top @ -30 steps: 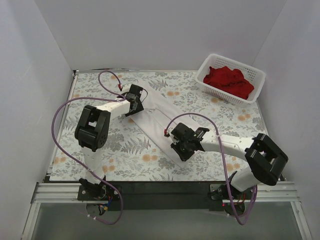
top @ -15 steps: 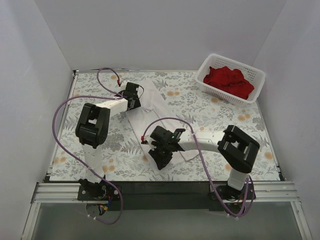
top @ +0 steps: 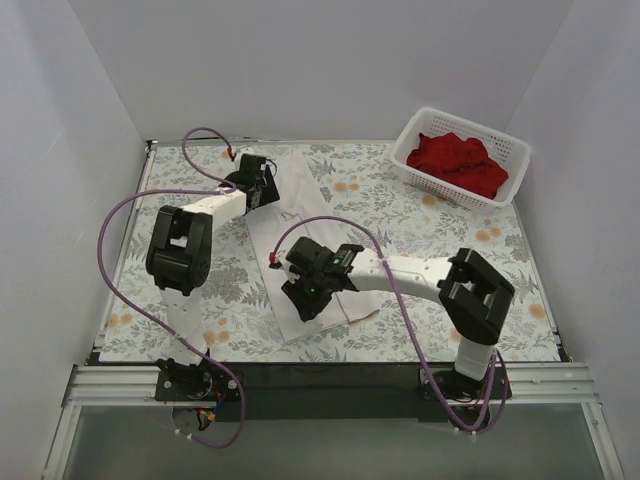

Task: Fold and stack the t-shirts
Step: Fold the tshirt

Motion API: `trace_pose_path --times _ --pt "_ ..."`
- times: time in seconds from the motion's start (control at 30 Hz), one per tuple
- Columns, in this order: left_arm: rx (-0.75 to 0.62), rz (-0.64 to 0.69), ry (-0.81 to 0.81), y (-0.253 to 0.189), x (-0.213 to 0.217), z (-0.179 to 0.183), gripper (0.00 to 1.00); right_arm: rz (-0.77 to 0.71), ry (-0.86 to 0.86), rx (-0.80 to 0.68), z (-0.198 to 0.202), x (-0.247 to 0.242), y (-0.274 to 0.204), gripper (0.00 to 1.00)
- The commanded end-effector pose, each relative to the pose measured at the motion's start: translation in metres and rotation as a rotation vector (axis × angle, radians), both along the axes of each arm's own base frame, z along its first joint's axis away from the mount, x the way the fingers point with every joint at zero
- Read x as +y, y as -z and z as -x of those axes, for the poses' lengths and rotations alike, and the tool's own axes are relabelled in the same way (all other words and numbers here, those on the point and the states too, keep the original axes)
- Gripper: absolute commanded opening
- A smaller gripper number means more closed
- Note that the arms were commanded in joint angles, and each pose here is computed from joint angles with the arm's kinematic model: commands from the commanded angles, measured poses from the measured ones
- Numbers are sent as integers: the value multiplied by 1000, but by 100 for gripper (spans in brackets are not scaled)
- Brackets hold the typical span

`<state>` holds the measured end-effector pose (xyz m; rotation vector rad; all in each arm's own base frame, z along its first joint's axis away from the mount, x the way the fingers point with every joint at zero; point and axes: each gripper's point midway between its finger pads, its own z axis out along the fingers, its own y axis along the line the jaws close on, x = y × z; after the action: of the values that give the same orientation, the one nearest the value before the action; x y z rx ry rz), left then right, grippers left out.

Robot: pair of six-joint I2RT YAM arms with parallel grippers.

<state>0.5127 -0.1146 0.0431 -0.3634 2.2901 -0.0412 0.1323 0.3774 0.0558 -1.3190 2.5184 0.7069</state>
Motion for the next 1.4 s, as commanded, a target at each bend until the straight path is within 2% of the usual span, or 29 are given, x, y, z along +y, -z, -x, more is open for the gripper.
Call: trace_pose_path --times 0.0,0.17,0.23,0.3,0.33,0.43,0.57,0.63,0.8,1.03,1.37 --pt "-157 117 5 -89 -14 3 67 55 100 -129 -19 -38 -22 39" --pt "-173 177 -30 -127 -20 37 69 112 265 -221 -47 -93 -26 54" --pt "-118 172 -41 -119 -25 61 70 141 321 -197 -53 -116 -15 55" --pt "-95 199 -68 -123 -27 82 69 148 391 -191 -66 -137 -14 54" --pt "-25 187 -64 -103 -29 104 69 148 410 -190 -70 -143 -13 54" --pt "30 230 -50 -94 -35 144 69 131 478 -173 -84 -165 -9 53" --pt "131 265 -39 -64 -32 204 69 59 496 -92 -82 -168 -2 50" --pt "143 290 -33 -66 -35 225 69 51 498 -62 -78 -168 4 49" --pt "262 313 -20 -40 -36 274 69 41 514 -6 -68 -167 15 47" --pt "355 316 -11 -22 -35 316 67 95 538 28 -52 -182 37 42" --pt "454 320 3 -3 -41 343 64 76 530 102 -36 -180 42 33"
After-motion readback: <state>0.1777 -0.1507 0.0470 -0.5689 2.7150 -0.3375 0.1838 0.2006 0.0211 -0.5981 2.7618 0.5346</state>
